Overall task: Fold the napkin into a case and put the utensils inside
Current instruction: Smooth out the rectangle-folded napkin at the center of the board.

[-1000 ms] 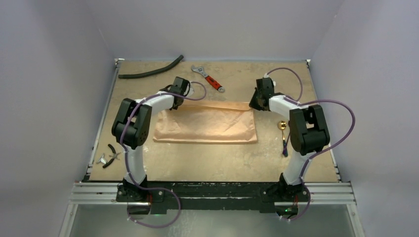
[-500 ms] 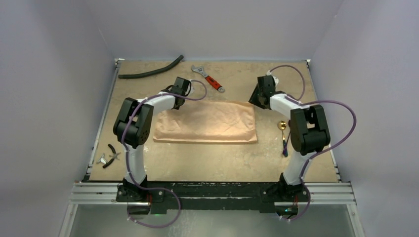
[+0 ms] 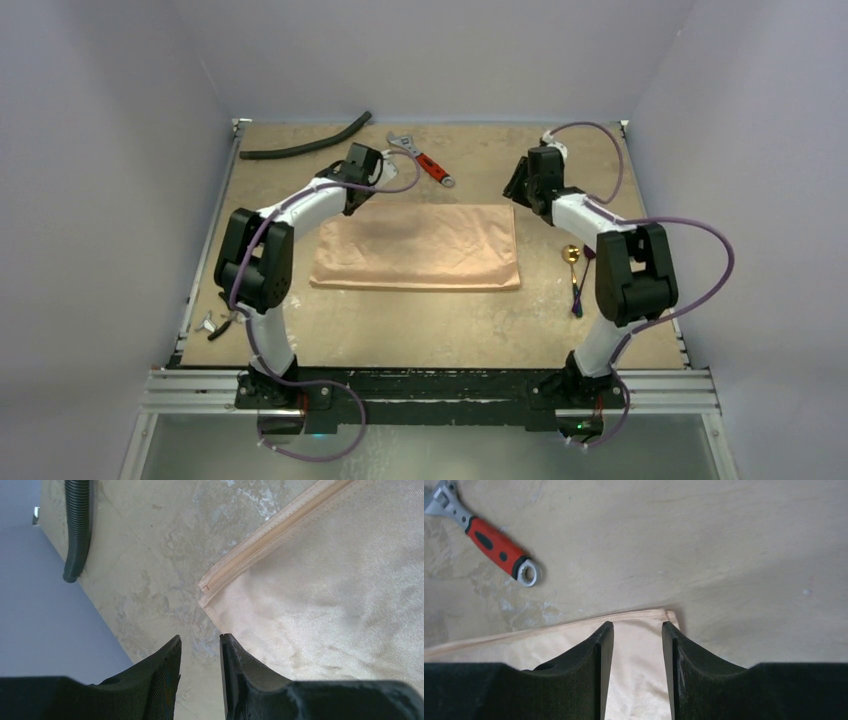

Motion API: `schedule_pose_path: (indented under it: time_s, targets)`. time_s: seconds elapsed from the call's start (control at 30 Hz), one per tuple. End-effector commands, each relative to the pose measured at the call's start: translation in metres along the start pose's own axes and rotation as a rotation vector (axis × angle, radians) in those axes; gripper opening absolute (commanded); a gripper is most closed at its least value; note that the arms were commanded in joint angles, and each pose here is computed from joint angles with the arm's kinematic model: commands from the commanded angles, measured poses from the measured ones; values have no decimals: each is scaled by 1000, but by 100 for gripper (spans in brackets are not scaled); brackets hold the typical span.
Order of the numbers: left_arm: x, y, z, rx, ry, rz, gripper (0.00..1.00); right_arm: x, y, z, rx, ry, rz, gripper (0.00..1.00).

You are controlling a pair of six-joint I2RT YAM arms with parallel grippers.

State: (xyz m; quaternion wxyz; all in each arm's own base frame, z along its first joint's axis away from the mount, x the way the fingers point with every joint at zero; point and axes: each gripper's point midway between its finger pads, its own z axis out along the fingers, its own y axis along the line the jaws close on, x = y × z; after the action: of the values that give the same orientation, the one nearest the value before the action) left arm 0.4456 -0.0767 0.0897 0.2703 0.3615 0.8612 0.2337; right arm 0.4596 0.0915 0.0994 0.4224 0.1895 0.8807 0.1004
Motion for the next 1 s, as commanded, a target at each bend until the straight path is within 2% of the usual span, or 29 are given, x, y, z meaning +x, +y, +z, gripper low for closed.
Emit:
schedule_pose_path:
  time_s: [0.0, 0.1, 0.23, 0.4, 0.53, 0.63, 0.7, 0.77, 0.83, 0.87, 0.97]
  targets:
    - [7, -11, -7, 63, 4, -1, 34, 31, 24, 22, -132, 121, -29, 42]
    - [13, -17, -9, 89, 18, 11, 34, 56, 15, 27, -109, 197, -4, 40]
    - [17, -19, -13, 111, 21, 26, 34, 65, 6, 30, -78, 211, 3, 32]
    - [27, -19, -10, 113, 47, 27, 34, 68, -18, 33, 30, 203, 5, 22]
    - [31, -18, -7, 113, 53, 19, 34, 59, -31, 27, 91, 172, -3, 22]
    - [32, -21, -7, 126, 49, 16, 34, 42, -27, 20, 82, 127, -20, 26]
    - [33, -23, -8, 135, 45, 17, 34, 31, -23, 12, 74, 111, -36, 32]
    - [33, -23, -12, 146, 34, 23, 41, 21, -19, 5, 68, 102, -48, 40]
    - [31, -24, -17, 163, 19, 27, 42, 17, -15, -5, 53, 103, -47, 44]
    - [31, -25, -19, 173, 11, 27, 47, 17, -14, -12, 41, 106, -41, 45]
    - [33, -31, -26, 208, -4, 32, 50, 27, -17, -33, 31, 126, -2, 59]
